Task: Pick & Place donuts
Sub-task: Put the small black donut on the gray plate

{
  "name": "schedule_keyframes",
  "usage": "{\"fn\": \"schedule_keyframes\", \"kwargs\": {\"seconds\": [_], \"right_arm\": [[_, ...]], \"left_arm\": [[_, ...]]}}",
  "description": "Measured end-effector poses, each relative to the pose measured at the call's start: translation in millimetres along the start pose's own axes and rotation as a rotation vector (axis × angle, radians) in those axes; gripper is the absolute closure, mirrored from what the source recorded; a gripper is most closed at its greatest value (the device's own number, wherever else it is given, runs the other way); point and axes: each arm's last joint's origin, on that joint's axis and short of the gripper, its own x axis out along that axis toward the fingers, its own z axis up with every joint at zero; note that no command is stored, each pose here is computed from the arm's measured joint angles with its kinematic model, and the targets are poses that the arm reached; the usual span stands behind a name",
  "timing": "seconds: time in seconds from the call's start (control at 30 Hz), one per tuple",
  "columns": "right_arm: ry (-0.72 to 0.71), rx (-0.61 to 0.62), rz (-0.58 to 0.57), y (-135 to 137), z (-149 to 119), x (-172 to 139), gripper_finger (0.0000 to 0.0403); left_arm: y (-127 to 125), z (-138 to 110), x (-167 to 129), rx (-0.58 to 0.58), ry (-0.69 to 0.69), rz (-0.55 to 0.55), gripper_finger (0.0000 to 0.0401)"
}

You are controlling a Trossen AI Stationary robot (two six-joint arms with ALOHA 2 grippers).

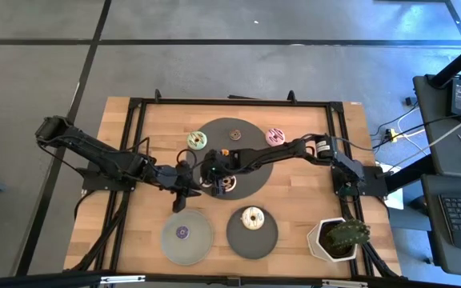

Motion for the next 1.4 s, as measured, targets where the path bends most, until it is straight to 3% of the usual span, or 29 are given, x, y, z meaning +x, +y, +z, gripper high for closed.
{"fn": "schedule_keyframes", "kwargs": {"seconds": [0.33,0.6,0.9,1.1,1.4], "right_arm": [[0.043,-0.001,0.005,0.0,-1.7,-5.9,0.0267],[0.011,-0.003,-0.003,-2.3,12.9,-35.7,0.0260],[0.129,0.008,0.008,-7.2,11.6,-82.7,0.0259],[0.079,0.069,-0.005,-2.3,-17.8,-117.3,0.0260],[-0.167,0.207,-0.150,14.0,-83.4,-197.2,0.0260]], "left_arm": [[4.0,2.6,-0.4,0.087,-0.078,0.147,0.0312],[8.7,1.3,7.3,0.071,-0.123,0.296,0.0313],[10.2,-6.1,23.7,0.048,-0.086,0.331,0.0313],[9.3,-6.2,28.2,0.041,-0.094,0.321,0.0313],[5.5,1.6,28.3,0.087,-0.167,0.299,0.0298]]}}
